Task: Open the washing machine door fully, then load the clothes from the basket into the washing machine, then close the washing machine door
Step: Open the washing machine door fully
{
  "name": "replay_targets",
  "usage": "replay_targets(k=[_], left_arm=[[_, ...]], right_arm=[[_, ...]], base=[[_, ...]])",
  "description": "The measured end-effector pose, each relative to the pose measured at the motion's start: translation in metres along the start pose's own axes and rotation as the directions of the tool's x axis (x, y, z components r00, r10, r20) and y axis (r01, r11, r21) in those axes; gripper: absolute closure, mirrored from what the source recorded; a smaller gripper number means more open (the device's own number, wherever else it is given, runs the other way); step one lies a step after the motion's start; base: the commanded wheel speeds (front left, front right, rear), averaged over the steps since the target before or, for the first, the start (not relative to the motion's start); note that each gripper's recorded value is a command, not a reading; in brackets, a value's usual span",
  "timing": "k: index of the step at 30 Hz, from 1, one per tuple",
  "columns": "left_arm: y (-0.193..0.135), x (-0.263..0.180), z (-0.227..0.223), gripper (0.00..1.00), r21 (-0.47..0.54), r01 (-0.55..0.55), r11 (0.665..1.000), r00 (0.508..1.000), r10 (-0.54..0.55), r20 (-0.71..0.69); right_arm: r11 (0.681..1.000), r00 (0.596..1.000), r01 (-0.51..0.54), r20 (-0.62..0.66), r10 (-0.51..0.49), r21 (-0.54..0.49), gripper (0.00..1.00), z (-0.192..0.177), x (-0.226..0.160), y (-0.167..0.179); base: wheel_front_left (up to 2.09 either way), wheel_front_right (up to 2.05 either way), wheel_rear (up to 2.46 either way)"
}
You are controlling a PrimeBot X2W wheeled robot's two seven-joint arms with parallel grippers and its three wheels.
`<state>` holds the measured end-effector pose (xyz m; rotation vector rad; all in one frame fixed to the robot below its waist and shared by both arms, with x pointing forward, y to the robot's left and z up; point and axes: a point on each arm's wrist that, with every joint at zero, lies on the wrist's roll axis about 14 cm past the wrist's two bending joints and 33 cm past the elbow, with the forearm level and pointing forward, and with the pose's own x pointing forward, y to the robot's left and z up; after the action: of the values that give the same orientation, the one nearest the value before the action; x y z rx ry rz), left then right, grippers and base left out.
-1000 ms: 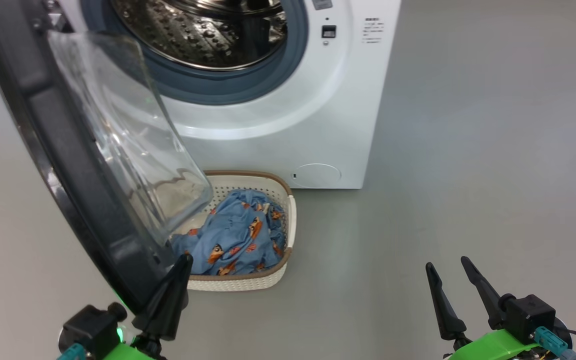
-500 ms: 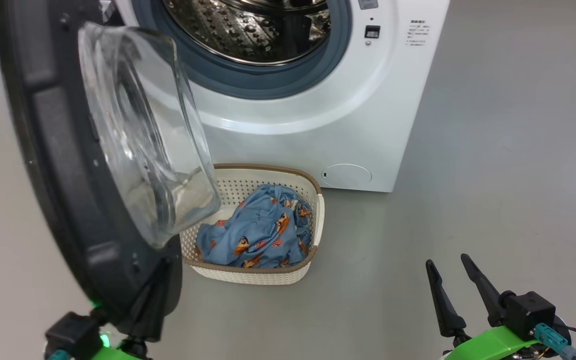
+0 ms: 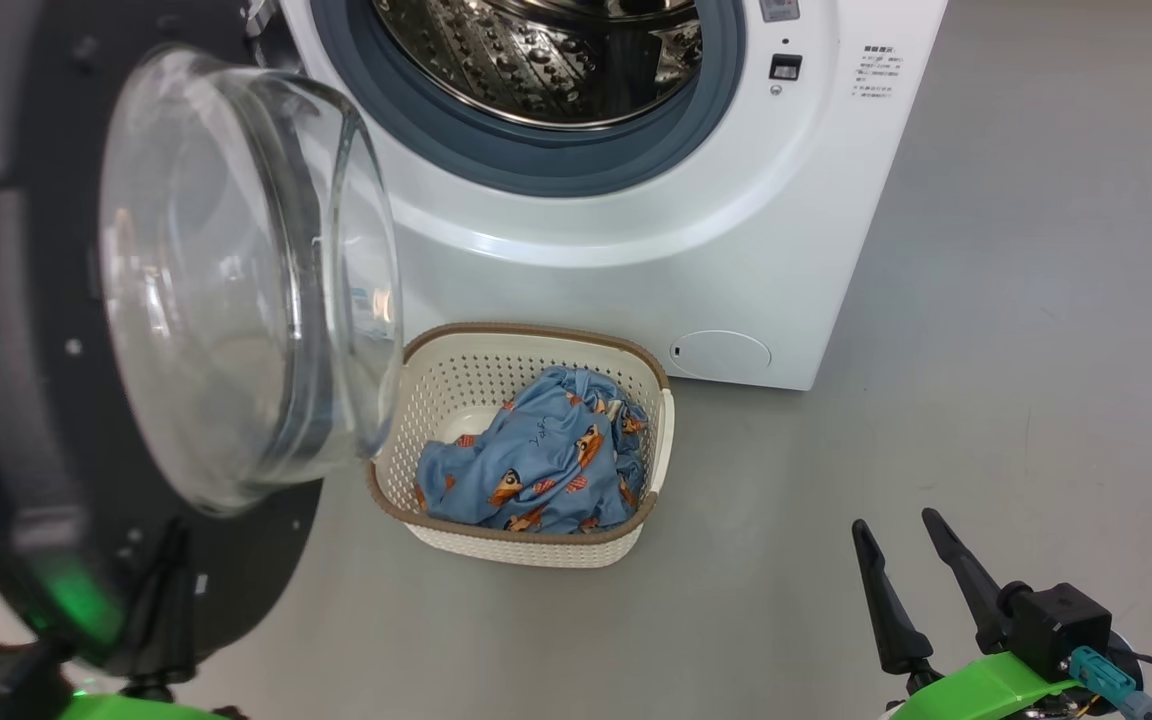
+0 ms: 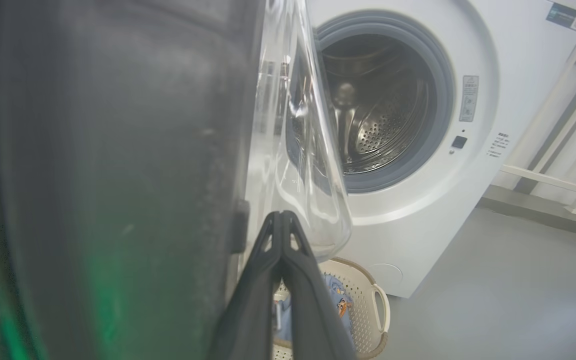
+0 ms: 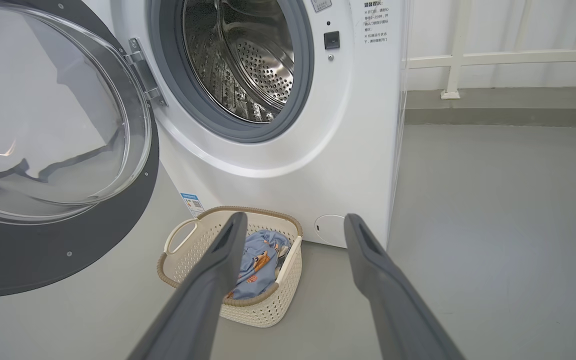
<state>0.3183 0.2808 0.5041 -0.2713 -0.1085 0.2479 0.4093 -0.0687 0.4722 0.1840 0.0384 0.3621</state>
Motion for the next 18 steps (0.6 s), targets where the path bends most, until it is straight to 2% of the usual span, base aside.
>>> replay_targets(k=[7, 14, 18], left_arm=[[0.048, 0.001, -0.003, 1.00, 0.001, -0.154, 0.988, 0.988, 0.154, -0.008], [0.097, 0.010, 0.006, 1.00, -0.009, -0.301, 0.953, 0.953, 0.302, 0.017], [0.112, 0.014, 0.010, 1.00, -0.021, -0.354, 0.935, 0.935, 0.355, 0.031]], right_arm=[[1.000, 1.000, 0.009, -0.005, -0.009, 0.001, 0.00, -0.002, -0.001, -0.003], [1.000, 1.000, 0.027, -0.009, -0.027, -0.004, 0.00, -0.004, -0.002, -0.010], [0.999, 0.999, 0.034, -0.002, -0.034, -0.007, 0.00, -0.002, 0.000, -0.013]], base=[[0.00, 0.00, 0.00], [0.00, 0.00, 0.00], [0.00, 0.00, 0.00]])
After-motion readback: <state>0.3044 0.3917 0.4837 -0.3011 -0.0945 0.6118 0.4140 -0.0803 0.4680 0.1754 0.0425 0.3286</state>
